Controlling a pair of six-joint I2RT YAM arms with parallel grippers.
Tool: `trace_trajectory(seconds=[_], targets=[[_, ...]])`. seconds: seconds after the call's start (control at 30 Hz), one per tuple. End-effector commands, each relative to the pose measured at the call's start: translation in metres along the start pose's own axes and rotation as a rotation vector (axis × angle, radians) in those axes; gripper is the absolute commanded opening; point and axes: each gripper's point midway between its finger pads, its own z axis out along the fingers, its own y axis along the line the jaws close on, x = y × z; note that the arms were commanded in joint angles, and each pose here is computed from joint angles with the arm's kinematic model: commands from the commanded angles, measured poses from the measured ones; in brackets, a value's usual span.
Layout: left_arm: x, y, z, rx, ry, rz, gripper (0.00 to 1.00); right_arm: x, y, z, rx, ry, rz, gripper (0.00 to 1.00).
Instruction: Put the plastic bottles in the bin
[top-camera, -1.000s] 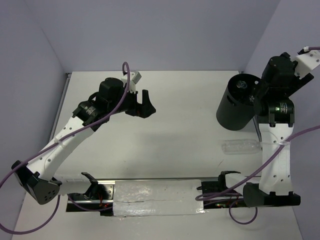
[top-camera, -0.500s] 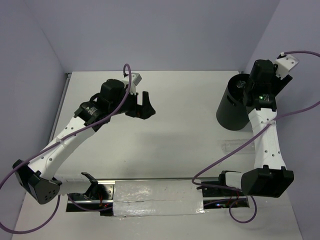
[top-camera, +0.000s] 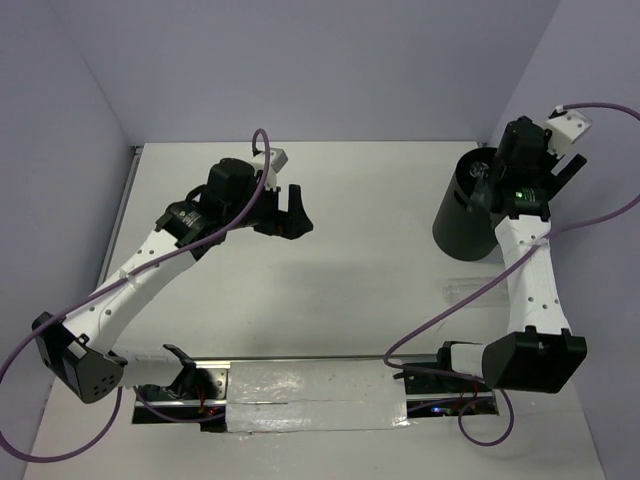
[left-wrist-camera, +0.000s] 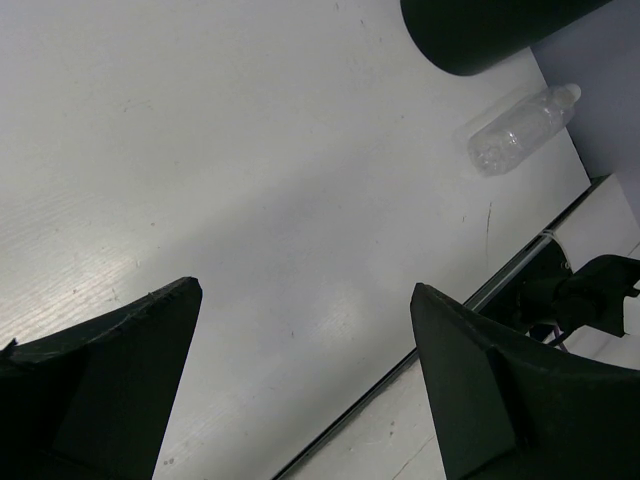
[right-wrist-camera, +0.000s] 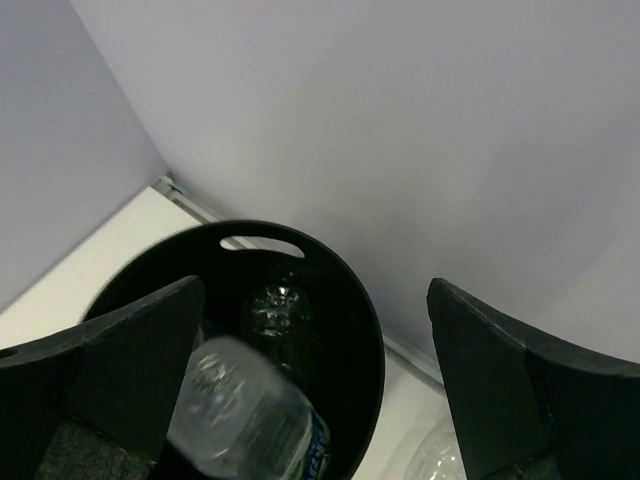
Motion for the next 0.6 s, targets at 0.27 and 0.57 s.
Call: trace_trajectory(seconds=[0.27, 0.57], targets=[[0.002, -0.001, 0.009, 0.032, -0.001, -0.006, 0.99, -0.071, -0.047, -0.074, -0.103, -0.044, 0.171, 1.00], [0.008, 0.001, 0.017, 0.037, 0.024, -0.006, 0.99, 0.023, -0.052, -0.111, -0.201, 0.251, 0.223, 1.00]])
